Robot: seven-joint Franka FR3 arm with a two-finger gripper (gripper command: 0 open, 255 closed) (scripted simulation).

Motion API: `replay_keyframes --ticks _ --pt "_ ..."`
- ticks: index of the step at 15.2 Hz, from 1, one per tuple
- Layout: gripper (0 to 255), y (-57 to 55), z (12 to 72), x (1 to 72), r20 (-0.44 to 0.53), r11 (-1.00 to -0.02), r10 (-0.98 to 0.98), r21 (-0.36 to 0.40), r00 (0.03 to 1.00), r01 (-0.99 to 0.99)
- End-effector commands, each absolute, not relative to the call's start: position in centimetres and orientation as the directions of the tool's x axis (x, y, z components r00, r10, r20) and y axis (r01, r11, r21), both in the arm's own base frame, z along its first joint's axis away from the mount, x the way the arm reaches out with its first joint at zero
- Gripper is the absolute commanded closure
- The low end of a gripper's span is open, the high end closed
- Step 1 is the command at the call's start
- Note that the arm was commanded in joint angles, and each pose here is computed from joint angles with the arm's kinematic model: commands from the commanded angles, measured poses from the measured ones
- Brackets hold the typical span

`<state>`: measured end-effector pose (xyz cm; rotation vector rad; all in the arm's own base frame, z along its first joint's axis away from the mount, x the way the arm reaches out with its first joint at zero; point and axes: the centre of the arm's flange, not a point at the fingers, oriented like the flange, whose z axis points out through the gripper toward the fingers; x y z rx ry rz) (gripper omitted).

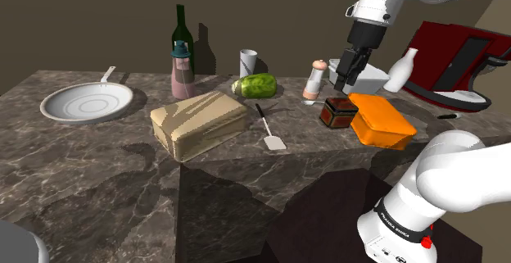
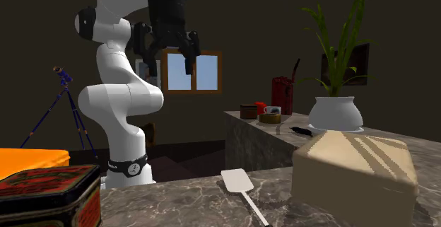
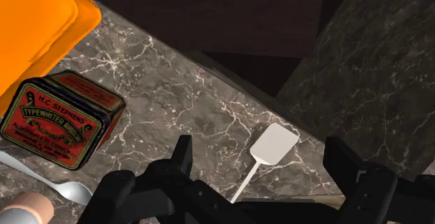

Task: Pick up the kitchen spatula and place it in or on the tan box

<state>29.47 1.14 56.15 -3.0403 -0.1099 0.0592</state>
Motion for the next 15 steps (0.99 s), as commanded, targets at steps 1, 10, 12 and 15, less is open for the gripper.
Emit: replay_keyframes --ticks 1,10,12,15 --pt "0 1.1 56.2 29.5 -0.035 -0.993 0.074 -0.1 0.997 0.07" --pt "0 5.6 48.2 36.6 0.0 -0.984 -0.168 -0.052 0.986 -0.168" --pt "0 6.2 46.4 38.3 0.009 -0.975 -0.221 -0.042 0.975 -0.22" --pt "0 7.0 43.8 41.0 0.024 -0.954 -0.298 -0.029 0.954 -0.298"
